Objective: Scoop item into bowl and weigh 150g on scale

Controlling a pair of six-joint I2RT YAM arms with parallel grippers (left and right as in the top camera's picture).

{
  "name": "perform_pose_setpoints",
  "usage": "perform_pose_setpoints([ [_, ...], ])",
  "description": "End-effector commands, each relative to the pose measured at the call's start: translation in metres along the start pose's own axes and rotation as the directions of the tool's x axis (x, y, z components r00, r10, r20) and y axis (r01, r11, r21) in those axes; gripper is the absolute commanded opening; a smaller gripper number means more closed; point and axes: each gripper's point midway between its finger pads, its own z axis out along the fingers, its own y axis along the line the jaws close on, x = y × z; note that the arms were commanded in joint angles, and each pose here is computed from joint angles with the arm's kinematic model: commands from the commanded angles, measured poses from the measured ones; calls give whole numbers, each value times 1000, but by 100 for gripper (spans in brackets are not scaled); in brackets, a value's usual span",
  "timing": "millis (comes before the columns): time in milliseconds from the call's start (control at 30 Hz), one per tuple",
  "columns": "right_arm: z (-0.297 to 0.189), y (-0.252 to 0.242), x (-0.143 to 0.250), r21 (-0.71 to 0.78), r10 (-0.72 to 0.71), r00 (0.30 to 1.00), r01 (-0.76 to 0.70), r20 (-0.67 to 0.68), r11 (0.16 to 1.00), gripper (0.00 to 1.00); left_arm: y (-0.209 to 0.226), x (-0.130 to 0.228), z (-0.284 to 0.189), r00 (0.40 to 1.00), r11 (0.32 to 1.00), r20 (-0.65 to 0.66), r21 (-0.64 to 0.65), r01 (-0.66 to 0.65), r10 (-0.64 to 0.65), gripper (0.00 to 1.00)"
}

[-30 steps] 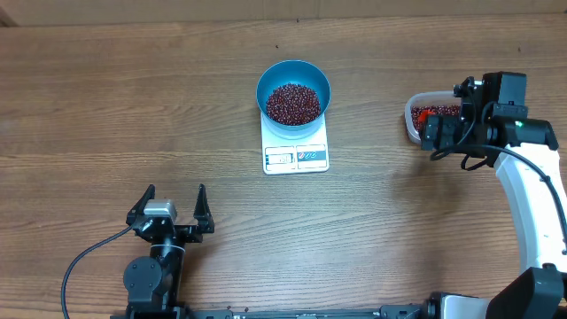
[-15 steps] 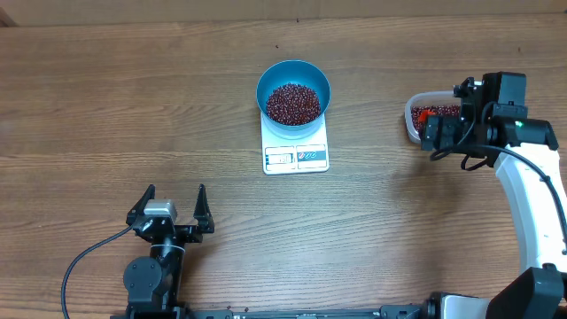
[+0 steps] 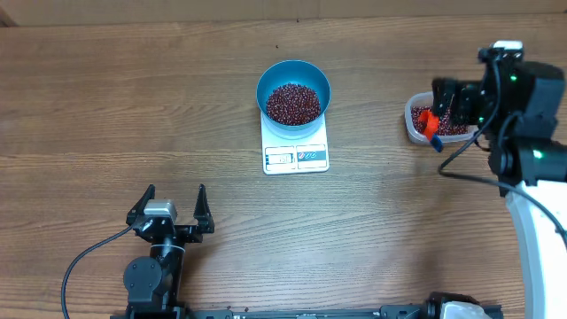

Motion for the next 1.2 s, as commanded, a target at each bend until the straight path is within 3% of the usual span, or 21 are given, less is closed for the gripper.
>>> perform_pose_setpoints([
  [0,-15,15,-13,-70,-8,995,16,104,997,100,3,0,0,1000,1000,3,-12,-11,11,99],
  [267,-29,20,7,-98,61,959,-35,277,995,100,3,0,0,1000,1000,3,-12,-11,11,99],
  [733,-48,22,126,-134,173,879,-126,445,983,100,3,0,0,1000,1000,2,-12,-11,11,100],
  [1167,-55,19,168,-115,224,870,-193,439,975,100,3,0,0,1000,1000,3,-12,-11,11,99],
])
